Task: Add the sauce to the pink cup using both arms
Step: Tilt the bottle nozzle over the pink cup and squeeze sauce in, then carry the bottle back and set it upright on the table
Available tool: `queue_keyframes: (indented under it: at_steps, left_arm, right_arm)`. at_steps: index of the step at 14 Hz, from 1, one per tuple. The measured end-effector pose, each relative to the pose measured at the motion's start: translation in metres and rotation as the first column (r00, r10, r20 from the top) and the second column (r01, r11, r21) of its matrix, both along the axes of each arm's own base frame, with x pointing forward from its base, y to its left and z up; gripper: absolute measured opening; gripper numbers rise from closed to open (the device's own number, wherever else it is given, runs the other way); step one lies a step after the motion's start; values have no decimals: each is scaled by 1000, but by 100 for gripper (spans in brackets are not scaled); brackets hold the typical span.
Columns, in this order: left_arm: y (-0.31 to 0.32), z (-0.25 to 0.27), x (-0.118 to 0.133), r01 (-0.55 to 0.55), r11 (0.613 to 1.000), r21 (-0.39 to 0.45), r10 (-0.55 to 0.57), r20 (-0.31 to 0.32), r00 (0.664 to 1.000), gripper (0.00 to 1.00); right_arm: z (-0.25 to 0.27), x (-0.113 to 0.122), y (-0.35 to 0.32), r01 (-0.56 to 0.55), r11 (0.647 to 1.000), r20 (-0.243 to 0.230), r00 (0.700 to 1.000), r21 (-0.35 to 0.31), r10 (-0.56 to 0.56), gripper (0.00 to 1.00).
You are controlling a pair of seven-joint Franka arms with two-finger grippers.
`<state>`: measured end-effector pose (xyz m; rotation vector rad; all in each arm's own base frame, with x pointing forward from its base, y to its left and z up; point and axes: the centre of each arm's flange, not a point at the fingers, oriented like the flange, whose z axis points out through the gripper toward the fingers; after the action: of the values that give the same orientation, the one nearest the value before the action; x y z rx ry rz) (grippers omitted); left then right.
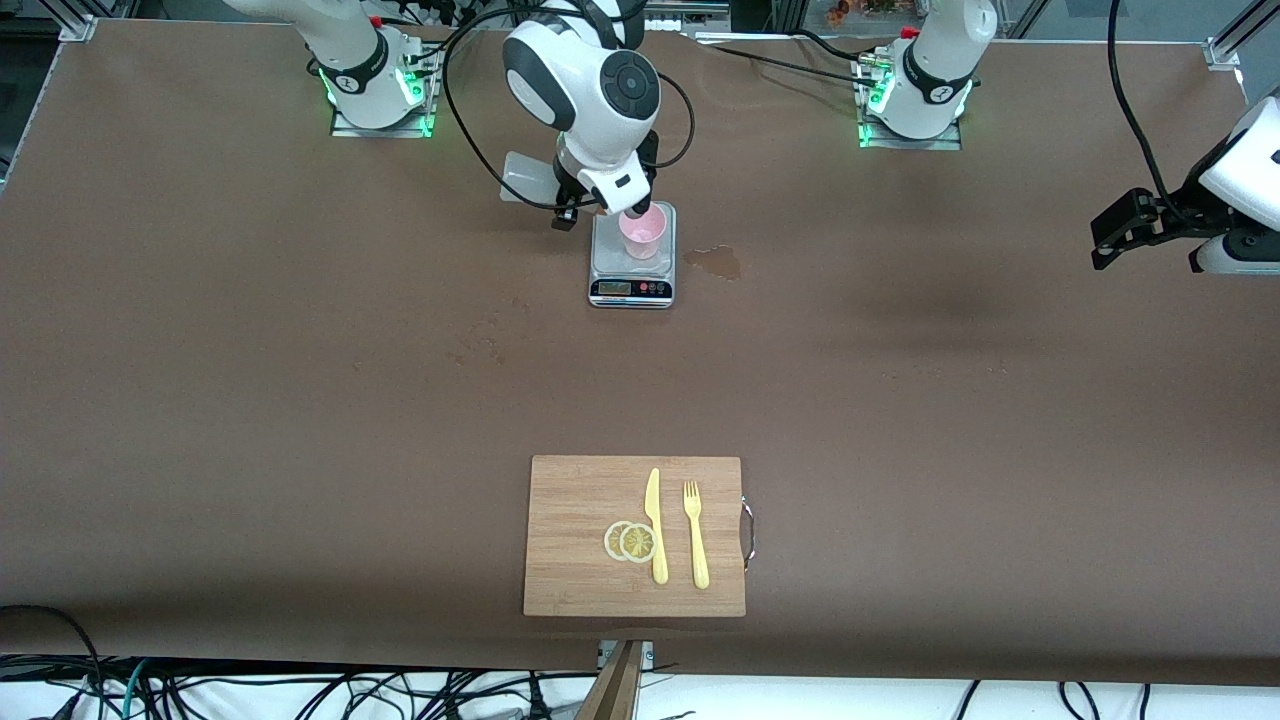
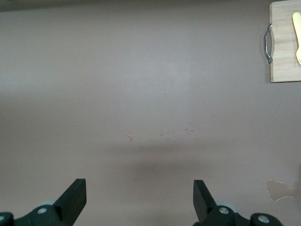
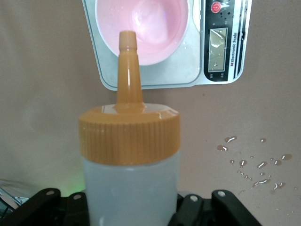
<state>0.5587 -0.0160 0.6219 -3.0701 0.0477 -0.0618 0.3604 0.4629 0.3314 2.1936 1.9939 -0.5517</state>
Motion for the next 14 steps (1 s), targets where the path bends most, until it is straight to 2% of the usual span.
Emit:
queue_keyframes:
  at_steps: [8,10,14]
  left_arm:
    - [1,0,0,-1,1000,0,1,0,1000,100]
    - [1,0,0,-1,1000,0,1,0,1000,100]
    - [3,-2,0,-5,1000,0,5,-3,1000,100]
  right_arm:
    - [3,6,0,26,1000,-10,1000,17,-26,22]
    - [13,18,-6,66,996,-42,997,66,-64,22]
    - [59,54,-34,139,964,-105,987,227,-118,22]
